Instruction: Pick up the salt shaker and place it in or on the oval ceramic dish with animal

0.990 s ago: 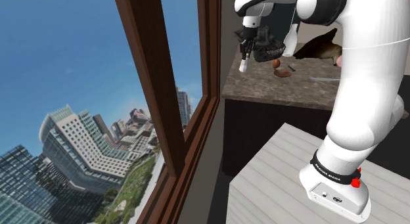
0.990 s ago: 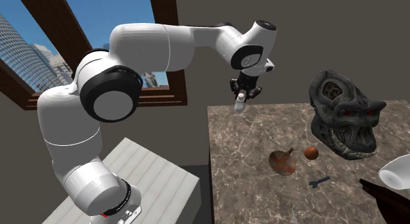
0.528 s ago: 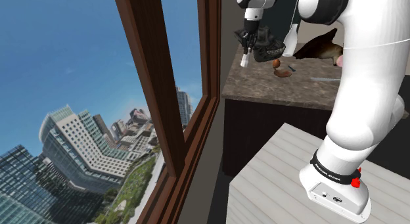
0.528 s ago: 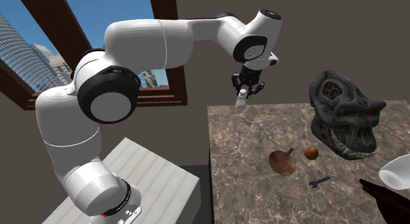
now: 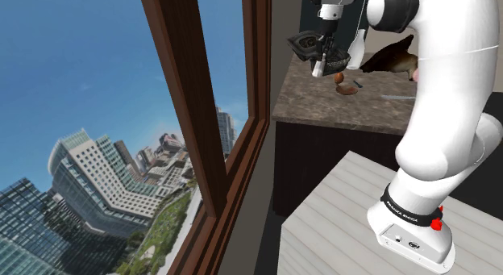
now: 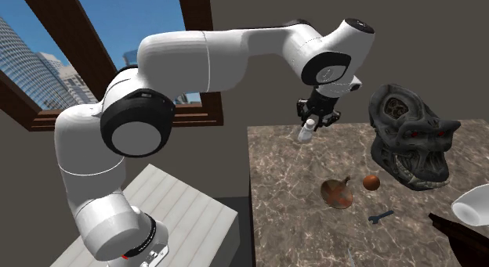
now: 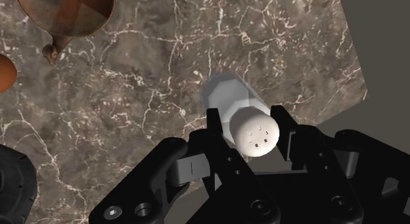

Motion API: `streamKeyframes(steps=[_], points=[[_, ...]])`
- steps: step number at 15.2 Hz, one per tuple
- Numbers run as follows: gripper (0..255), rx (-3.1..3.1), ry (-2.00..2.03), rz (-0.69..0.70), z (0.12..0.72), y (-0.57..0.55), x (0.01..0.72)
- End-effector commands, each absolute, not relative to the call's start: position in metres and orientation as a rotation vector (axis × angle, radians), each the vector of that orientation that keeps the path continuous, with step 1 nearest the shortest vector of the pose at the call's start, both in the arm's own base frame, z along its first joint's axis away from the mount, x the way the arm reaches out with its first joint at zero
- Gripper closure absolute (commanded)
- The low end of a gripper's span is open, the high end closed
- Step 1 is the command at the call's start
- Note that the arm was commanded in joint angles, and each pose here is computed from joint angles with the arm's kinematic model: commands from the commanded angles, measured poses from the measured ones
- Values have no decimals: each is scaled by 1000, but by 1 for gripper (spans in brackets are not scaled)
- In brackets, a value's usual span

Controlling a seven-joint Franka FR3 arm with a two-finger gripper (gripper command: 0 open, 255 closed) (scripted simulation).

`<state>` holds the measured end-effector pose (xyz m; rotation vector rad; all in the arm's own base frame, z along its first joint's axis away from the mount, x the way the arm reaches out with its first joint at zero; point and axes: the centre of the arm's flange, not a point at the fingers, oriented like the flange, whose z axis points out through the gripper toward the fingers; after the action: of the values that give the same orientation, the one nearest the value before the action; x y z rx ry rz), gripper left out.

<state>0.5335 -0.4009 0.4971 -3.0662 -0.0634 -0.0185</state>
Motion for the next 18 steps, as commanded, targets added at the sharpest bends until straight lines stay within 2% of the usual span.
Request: streamKeyframes(steps=[1, 13, 18], points=[[255, -3066, -66, -19, 501, -427, 524], [255, -3066, -66, -19, 522, -576, 453], [255, -3066, -66, -19, 496, -576, 453]])
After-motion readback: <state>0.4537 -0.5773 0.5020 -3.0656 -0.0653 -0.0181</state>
